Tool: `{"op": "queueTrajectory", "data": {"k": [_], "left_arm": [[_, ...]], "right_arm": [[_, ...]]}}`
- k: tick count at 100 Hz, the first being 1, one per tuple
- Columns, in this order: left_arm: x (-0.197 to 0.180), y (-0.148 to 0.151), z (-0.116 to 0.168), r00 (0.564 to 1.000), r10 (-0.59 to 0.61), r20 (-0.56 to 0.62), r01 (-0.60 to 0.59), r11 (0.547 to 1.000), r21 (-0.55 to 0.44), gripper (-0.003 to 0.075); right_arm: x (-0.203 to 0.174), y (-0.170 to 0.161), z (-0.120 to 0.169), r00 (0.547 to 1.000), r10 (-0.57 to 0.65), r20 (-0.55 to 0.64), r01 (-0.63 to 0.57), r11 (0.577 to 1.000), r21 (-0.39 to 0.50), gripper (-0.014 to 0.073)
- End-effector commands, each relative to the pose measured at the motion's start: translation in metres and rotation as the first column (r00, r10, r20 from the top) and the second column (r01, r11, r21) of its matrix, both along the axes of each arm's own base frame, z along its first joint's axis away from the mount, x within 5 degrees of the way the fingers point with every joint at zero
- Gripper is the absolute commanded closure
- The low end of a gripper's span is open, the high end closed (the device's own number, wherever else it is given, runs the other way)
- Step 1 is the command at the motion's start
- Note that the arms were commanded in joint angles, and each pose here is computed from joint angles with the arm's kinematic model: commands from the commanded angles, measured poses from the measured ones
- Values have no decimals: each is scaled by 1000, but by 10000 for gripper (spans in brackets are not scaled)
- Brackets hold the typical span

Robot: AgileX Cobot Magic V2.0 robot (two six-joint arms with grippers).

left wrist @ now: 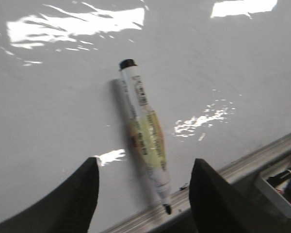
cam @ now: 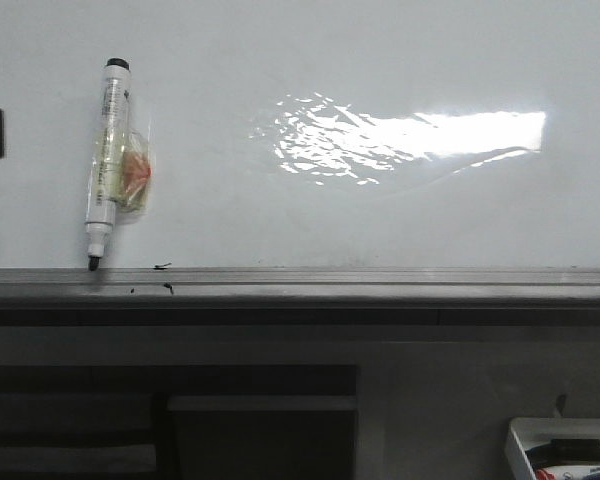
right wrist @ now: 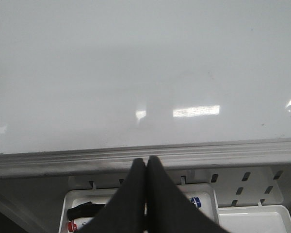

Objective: Write number 4 on whiteboard

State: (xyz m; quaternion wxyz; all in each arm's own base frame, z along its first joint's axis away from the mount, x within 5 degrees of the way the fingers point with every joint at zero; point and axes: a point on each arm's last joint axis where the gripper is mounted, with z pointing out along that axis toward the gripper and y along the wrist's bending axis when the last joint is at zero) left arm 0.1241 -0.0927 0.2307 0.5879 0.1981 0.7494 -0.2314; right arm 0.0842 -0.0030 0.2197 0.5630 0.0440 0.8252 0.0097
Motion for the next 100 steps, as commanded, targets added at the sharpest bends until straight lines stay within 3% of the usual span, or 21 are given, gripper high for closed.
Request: {"op": "queueTrajectory", "data": {"k": [1, 23, 57, 67, 79, 90, 100], "left_arm": [[10, -15, 15, 998, 1, 59, 7, 990, -140, 331], [30, -38, -1, 1000, -5, -12, 4, 995, -98, 331], [49, -50, -23, 990, 57, -132, -66, 996, -62, 342], [51, -51, -30, 984, 72, -162, -81, 995, -49, 442], [51, -51, -30, 984, 72, -163, -81, 996, -49, 734], [50, -51, -30, 985, 67, -161, -75, 996, -47, 741], [47, -55, -29, 993, -1, -118, 1, 1000, -4, 741]], "right_arm": [[5, -1, 15, 996, -4, 91, 5, 1000, -11, 656], [5, 0, 15, 996, 4, 91, -3, 1000, -11, 656], [5, 0, 16, 995, 10, 97, -8, 1000, -13, 656], [5, 1, 16, 995, 21, 95, -20, 1000, -13, 656], [5, 6, 15, 994, 67, 86, -66, 998, -10, 656], [3, 19, 19, 973, 213, 86, -213, 977, -10, 656], [-1, 36, 29, 910, 398, 112, -400, 917, -12, 656]]}}
